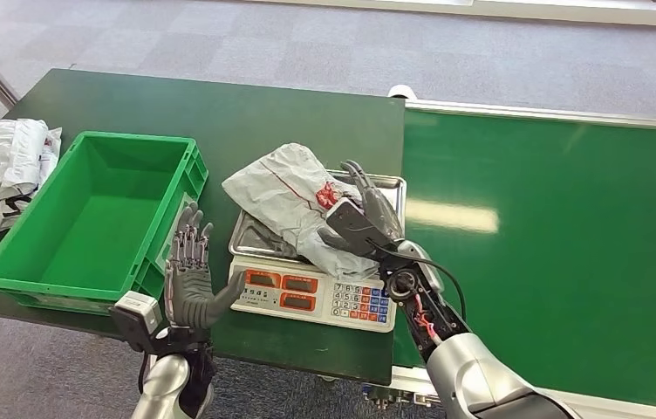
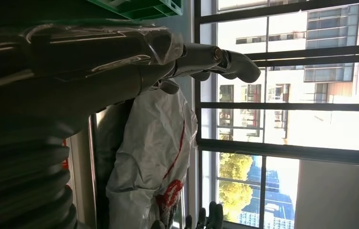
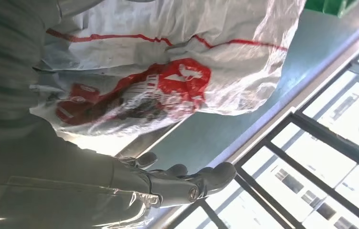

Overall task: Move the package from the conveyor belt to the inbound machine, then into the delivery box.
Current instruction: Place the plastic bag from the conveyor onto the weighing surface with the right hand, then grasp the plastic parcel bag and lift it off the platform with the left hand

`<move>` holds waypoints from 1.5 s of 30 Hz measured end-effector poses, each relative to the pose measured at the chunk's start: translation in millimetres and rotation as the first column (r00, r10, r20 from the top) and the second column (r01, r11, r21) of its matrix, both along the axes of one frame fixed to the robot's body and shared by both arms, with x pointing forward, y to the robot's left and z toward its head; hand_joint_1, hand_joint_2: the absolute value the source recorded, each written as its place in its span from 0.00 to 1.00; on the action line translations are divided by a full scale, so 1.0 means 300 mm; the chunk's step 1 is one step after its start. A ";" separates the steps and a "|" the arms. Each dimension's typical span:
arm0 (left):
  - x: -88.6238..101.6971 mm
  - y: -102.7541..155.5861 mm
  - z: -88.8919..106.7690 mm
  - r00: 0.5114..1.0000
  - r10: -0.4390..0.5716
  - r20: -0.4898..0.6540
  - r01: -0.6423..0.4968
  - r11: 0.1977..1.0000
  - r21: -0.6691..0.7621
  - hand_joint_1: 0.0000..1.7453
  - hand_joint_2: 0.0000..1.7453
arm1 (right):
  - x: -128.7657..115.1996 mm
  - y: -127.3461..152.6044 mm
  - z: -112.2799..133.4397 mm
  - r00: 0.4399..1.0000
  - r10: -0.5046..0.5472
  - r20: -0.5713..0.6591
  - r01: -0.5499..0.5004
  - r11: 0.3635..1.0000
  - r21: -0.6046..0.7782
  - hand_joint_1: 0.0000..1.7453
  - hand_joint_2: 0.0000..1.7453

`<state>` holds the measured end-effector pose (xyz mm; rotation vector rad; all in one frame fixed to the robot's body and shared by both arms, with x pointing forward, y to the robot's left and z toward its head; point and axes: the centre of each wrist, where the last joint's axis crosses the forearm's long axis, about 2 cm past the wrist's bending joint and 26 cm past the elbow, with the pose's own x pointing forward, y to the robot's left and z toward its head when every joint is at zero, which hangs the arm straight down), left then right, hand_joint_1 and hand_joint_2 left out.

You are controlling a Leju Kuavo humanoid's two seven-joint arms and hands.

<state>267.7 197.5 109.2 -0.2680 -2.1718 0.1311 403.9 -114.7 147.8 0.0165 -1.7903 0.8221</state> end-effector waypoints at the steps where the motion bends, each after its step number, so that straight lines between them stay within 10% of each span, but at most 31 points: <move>1: 0.000 0.000 0.000 1.000 0.003 0.000 -0.003 1.000 0.001 0.00 1.00 | -0.007 0.000 -0.010 1.000 -0.009 -0.013 0.009 1.000 0.025 0.00 1.00; 15: -0.003 -0.004 -0.001 1.000 0.024 -0.006 -0.024 1.000 0.003 0.00 1.00 | -0.119 -0.023 -0.122 0.980 -0.197 -0.019 0.182 0.863 0.472 0.00 1.00; 26: 0.044 -0.030 0.028 1.000 0.024 0.019 -0.025 0.999 0.039 0.00 1.00 | -0.269 -0.089 -0.119 0.809 -0.583 0.073 0.440 0.683 0.583 0.00 1.00; 36: 0.196 -0.027 0.092 0.995 0.058 0.079 -0.074 0.975 0.208 0.00 1.00 | -0.367 -0.135 -0.172 0.772 -0.634 0.044 0.495 0.643 0.584 0.00 1.00; 45: 0.376 -0.044 0.087 0.994 0.009 -0.111 0.055 0.825 0.562 0.00 1.00 | -0.389 -0.162 -0.201 0.804 -0.594 0.019 0.473 0.660 0.584 0.00 1.00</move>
